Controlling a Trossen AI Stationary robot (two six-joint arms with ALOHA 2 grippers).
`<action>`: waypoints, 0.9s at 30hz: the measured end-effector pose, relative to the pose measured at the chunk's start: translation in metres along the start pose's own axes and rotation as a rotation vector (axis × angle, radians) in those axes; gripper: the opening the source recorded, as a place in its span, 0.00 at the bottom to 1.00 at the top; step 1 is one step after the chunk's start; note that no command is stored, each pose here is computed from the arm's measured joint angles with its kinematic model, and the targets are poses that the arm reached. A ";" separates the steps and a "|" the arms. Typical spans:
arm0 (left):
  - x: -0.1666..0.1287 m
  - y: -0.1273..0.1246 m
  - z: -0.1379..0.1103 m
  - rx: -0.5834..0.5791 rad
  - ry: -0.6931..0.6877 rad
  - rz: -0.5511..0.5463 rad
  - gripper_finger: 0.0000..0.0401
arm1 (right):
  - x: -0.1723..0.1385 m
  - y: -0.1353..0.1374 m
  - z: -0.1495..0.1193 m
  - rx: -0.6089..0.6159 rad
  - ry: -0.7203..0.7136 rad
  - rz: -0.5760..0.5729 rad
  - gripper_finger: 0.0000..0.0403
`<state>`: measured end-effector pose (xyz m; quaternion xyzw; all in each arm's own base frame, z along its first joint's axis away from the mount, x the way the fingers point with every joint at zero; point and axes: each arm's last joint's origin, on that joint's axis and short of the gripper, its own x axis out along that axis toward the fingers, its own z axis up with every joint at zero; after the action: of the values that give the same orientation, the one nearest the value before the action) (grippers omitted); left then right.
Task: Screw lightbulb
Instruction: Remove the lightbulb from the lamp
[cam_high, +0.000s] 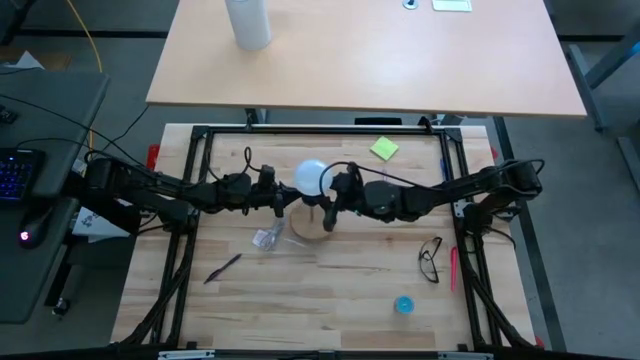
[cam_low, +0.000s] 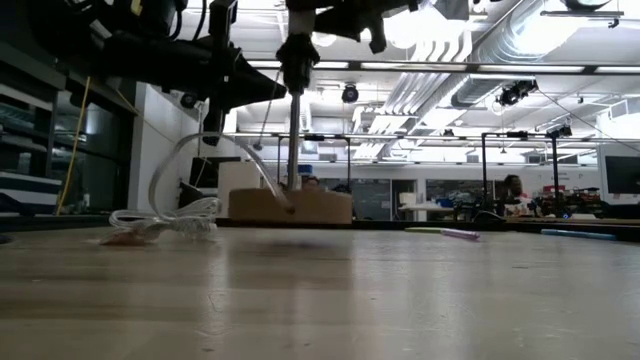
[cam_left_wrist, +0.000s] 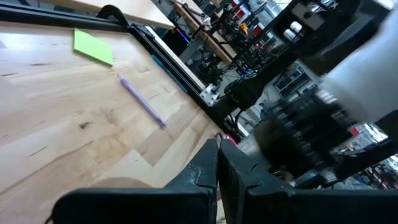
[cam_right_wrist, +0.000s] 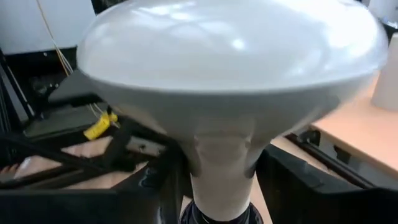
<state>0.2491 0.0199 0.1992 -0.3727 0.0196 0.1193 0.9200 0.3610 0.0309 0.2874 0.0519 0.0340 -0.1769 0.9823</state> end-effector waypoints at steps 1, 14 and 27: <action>0.000 0.000 0.000 0.000 0.000 0.000 0.00 | 0.000 0.000 -0.002 -0.002 0.017 -0.003 0.43; -0.013 0.001 0.031 0.054 -0.123 -0.004 0.00 | -0.001 -0.001 -0.010 0.057 0.114 0.002 0.48; -0.037 0.006 0.055 0.095 -0.165 0.078 0.00 | -0.032 -0.013 0.001 0.012 0.298 0.012 0.56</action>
<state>0.2088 0.0547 0.2393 -0.3167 -0.0360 0.1842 0.9298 0.3263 0.0294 0.2903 0.0836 0.1782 -0.1613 0.9671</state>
